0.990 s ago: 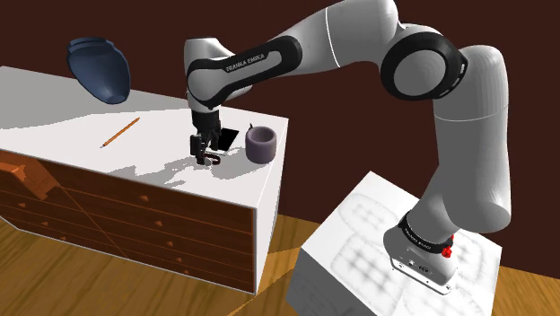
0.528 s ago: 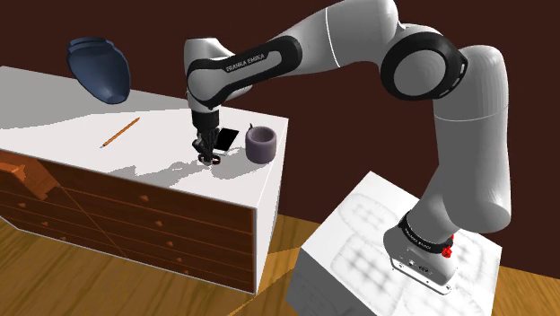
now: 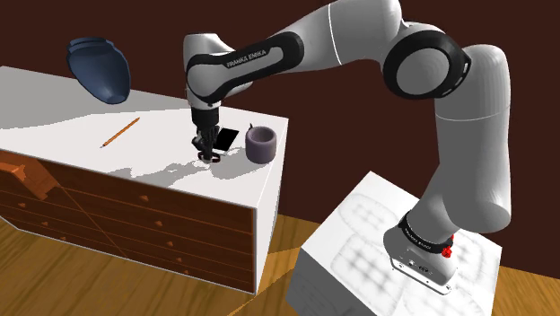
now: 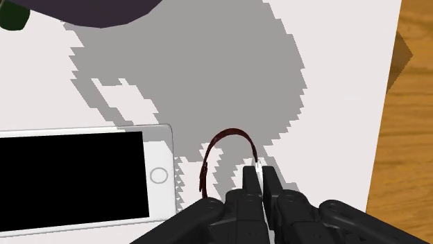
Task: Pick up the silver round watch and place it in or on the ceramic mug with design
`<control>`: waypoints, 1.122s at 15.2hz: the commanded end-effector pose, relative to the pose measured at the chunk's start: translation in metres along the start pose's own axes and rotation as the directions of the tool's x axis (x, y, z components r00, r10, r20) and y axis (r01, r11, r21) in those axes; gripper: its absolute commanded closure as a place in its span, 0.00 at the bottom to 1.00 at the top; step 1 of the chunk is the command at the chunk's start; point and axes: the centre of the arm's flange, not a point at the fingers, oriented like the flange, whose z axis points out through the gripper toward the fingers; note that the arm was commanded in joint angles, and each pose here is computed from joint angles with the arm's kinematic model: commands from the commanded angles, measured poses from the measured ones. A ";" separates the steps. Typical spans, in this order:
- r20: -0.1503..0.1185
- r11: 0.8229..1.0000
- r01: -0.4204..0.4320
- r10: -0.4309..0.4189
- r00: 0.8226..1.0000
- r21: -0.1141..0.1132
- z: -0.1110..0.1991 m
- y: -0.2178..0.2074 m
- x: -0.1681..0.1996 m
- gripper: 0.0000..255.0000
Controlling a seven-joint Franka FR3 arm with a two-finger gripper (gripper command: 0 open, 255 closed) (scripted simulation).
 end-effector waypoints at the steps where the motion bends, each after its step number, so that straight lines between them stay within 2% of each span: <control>1: 0.000 1.000 0.000 0.000 1.000 0.000 -0.011 -0.002 0.001 1.00; 17: 0.000 1.000 0.000 0.000 1.000 0.000 -0.094 -0.019 0.001 1.00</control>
